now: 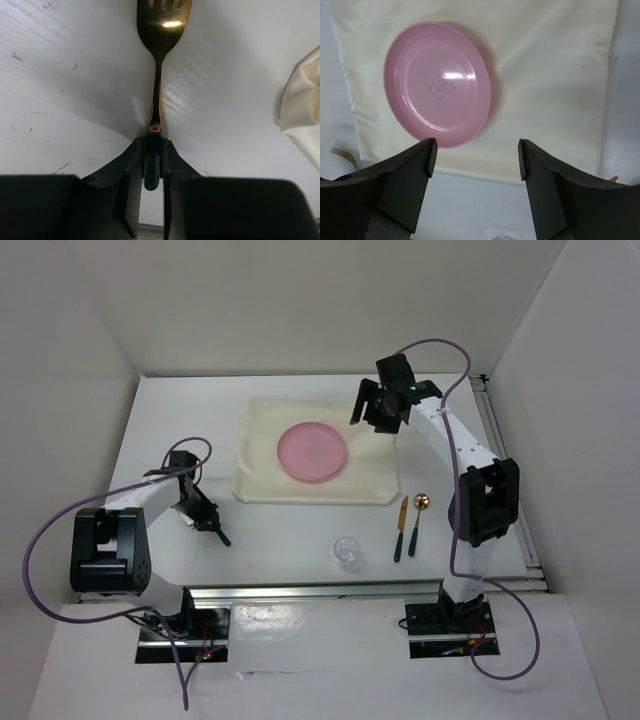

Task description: Set the dinner table for one person

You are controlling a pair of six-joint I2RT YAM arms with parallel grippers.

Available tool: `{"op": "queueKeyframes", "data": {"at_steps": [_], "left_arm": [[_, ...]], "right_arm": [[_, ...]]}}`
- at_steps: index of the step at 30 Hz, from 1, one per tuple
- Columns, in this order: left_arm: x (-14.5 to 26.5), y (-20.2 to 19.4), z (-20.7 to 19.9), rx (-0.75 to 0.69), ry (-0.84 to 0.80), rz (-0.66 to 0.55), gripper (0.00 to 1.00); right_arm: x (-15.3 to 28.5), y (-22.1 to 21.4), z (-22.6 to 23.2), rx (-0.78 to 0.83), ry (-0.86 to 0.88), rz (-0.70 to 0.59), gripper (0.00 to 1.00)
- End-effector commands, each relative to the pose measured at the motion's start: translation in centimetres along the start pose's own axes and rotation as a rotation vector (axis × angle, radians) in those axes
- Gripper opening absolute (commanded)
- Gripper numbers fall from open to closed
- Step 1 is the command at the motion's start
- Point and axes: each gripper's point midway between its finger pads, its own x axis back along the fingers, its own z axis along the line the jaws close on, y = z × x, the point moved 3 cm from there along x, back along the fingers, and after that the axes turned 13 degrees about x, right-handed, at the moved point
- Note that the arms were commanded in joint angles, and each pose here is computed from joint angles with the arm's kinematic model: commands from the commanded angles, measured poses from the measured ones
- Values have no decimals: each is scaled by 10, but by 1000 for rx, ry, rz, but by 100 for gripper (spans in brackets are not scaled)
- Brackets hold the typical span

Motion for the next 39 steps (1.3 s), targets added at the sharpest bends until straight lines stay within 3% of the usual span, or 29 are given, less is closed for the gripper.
{"op": "queueKeyframes", "data": {"at_steps": [1,4,7,10,11,12,14,19,23,30,39], "left_arm": [[2,12,3,16,38,-65,0],[36,32,-14,-71,-2,-175,0],[73,46,-54,-251,-94,-252,0],[94,34,-107,-462,-191,-234,0],[79,22,-120,-534,-138,-192,0],[93,27,-146,-569,-164,-227,0],[86,14,-163,-657,-139,-176,0],[52,11,-213,-724,-75,-130,0],[27,11,-228,-735,-52,-110,0],[-3,12,-219,-757,30,-76,0],[-20,7,-220,-715,18,-61,0]], "right_arm": [[21,16,-14,-3,-25,-69,78],[27,17,-17,1,-20,-70,78],[31,18,-19,6,-8,-67,78],[25,3,-28,-3,-30,-15,78],[27,0,-29,-4,-31,-12,78],[27,-9,-36,-13,-47,18,78],[30,-18,-40,-29,-65,38,78],[49,-52,-65,-77,-133,79,75],[64,-88,-82,-132,-171,135,74],[80,-140,-88,-221,-168,205,73],[76,-197,-90,-297,-154,332,70]]}}
